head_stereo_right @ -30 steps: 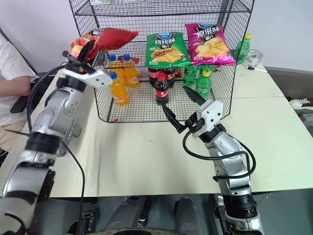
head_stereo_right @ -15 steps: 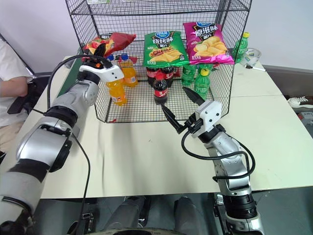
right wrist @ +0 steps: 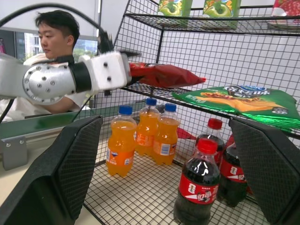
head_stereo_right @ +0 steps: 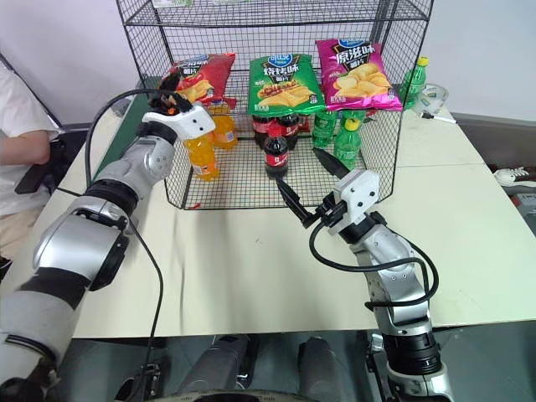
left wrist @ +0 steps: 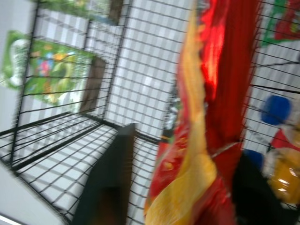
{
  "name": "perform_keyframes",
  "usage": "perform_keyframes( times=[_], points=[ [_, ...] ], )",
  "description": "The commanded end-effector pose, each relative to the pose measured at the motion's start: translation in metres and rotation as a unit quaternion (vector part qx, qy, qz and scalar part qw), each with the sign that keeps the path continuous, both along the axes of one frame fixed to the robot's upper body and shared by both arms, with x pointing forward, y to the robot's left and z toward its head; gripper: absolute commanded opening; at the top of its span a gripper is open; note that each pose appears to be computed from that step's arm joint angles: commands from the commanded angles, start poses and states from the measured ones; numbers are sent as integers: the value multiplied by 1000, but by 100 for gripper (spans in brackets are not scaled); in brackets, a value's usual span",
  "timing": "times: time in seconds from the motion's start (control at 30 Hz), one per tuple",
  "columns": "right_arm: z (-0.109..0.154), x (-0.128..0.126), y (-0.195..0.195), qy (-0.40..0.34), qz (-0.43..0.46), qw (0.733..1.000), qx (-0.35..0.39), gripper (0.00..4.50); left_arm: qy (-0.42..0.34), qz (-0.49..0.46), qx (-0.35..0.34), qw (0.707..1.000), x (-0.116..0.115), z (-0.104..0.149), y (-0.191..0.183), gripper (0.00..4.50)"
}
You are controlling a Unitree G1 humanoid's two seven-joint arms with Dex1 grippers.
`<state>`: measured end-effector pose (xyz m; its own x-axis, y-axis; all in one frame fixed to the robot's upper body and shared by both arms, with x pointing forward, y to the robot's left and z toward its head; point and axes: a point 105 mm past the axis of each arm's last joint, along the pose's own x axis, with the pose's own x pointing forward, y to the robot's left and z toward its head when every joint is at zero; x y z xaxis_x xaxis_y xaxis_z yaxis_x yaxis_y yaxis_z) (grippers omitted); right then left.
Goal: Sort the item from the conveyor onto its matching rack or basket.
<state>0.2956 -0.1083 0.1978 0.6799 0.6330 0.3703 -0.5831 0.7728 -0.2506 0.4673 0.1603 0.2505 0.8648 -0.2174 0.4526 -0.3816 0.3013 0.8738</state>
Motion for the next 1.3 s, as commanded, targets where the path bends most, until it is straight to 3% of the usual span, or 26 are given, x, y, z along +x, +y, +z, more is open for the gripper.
perform_keyframes(
  times=[0.03,0.3,0.6,0.7,0.8,0.9,0.97,1.03,1.1,1.2,1.3],
  points=[
    [16,-6,4,-33,11,999,0,450,-17,-5,3,1000,-3,8,4,373],
    [15,-4,1,-31,10,999,-2,450,-45,-68,3,997,-26,10,-3,373],
    [13,-1,0,-30,9,999,-3,450,-56,-92,5,994,-79,14,3,373],
    [12,-2,1,-32,13,999,-13,450,-21,-111,-24,993,-94,7,8,373],
    [8,-4,-1,-29,12,999,-16,450,45,-141,-134,980,-107,-2,23,373],
    [6,-6,-1,-28,15,999,-19,450,103,-181,-203,957,-118,-11,31,373],
    [5,-6,-1,-28,17,999,-23,450,173,-221,-310,908,-127,-24,38,373],
    [5,-5,-2,-29,17,999,-26,450,221,-252,-439,834,-142,-36,52,373],
    [5,-5,-4,-30,16,999,-28,450,271,-260,-487,788,-156,-48,57,373],
    [4,-5,-5,-30,14,999,-30,450,303,-236,-499,777,-164,-56,67,373],
    [5,-4,-8,-30,11,999,-30,450,334,-245,-462,785,-177,-56,64,373]
  ],
)
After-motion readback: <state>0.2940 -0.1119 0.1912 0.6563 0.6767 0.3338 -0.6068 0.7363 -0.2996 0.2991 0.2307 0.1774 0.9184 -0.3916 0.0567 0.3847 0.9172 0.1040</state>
